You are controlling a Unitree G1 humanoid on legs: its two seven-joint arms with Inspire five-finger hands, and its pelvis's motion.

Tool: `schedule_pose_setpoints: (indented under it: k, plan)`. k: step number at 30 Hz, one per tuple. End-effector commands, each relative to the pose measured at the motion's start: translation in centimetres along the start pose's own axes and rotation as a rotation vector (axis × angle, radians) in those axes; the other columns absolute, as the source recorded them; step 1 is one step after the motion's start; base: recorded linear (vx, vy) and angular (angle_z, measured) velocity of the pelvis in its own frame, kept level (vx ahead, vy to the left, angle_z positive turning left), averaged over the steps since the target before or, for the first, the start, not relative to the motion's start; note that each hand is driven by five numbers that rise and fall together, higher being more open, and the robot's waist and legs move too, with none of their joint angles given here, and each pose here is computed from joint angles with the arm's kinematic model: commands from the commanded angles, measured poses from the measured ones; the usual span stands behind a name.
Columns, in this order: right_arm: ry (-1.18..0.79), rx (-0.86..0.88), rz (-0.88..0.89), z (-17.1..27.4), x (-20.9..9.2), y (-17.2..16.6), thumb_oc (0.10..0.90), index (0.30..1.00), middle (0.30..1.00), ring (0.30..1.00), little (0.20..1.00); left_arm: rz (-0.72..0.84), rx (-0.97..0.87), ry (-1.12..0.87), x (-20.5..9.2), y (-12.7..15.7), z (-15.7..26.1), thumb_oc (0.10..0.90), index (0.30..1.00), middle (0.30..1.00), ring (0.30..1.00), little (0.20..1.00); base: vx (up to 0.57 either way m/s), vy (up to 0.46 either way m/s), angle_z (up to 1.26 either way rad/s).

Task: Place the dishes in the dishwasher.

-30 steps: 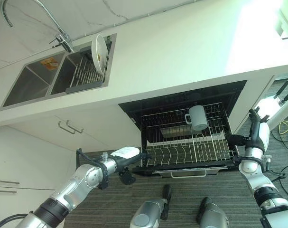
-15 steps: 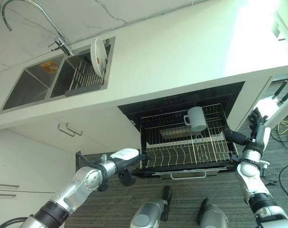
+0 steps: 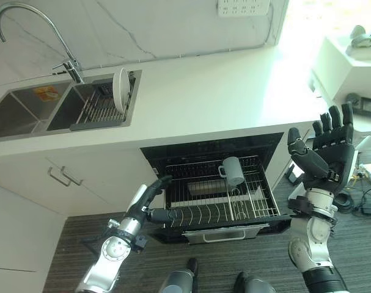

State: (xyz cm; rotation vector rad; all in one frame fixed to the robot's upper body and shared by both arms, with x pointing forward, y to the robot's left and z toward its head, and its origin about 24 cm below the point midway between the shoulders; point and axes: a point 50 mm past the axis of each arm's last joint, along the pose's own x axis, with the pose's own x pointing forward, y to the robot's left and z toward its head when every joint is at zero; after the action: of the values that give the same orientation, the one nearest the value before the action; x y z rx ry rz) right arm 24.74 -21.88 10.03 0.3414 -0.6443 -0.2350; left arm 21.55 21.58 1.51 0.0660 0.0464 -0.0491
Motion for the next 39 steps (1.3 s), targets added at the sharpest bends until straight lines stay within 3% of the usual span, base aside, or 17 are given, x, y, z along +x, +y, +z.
schedule_pose_setpoints:
  k: [1, 5, 15, 21, 26, 34, 39]
  plan:
    - [-0.182, 0.011, 0.146, 3.3, 2.6, 0.8, 0.8, 0.9, 0.9, 0.9, 0.9, 0.059, -0.122, -0.418, 0.3, 3.1, 6.9, 0.8, 0.9, 0.9, 0.9, 0.9, -0.17, 0.167, 0.0]
    - [-0.136, 0.037, 0.192, 3.3, 2.4, 0.5, 0.8, 0.9, 0.9, 0.9, 0.9, 0.143, -0.254, -0.482, -0.5, 5.3, 7.1, 0.8, 0.9, 0.9, 0.9, 0.9, -0.14, 0.147, 0.03]
    - [-0.023, 0.038, 0.231, 2.0, 2.1, 0.5, 0.8, 0.9, 0.9, 0.9, 0.9, 0.294, -0.206, -0.348, -0.6, 7.4, 5.1, 0.8, 0.9, 0.9, 0.9, 0.9, -0.01, 0.051, 0.01]
    - [-0.016, 0.017, 0.22, 3.0, 2.3, -2.6, 0.8, 0.9, 0.9, 0.9, 0.9, 0.359, -0.157, -0.197, -2.2, 8.9, 1.4, 0.8, 0.9, 0.9, 0.9, 0.9, 0.11, -0.013, 0.1]
    - [-0.045, 0.016, 0.188, 3.6, 2.6, -3.9, 0.8, 0.9, 0.9, 0.9, 0.9, 0.361, -0.195, -0.077, -2.4, 8.4, -1.1, 0.8, 0.9, 0.9, 0.9, 0.9, 0.03, 0.115, -0.01]
    - [-0.115, -0.053, 0.211, 4.9, 4.3, -2.6, 0.8, 0.9, 0.9, 0.9, 0.9, 0.401, -0.34, 0.276, -5.7, 6.2, -9.4, 0.8, 0.9, 0.9, 0.9, 0.9, 0.01, 0.461, -0.11]
    - [-0.15, -0.071, 0.105, 5.7, 4.3, -3.8, 0.8, 0.9, 0.9, 0.9, 0.9, 0.248, -0.31, 0.53, -6.3, 3.5, -12.8, 0.8, 0.9, 0.9, 0.9, 0.9, -0.09, 0.39, -0.04]
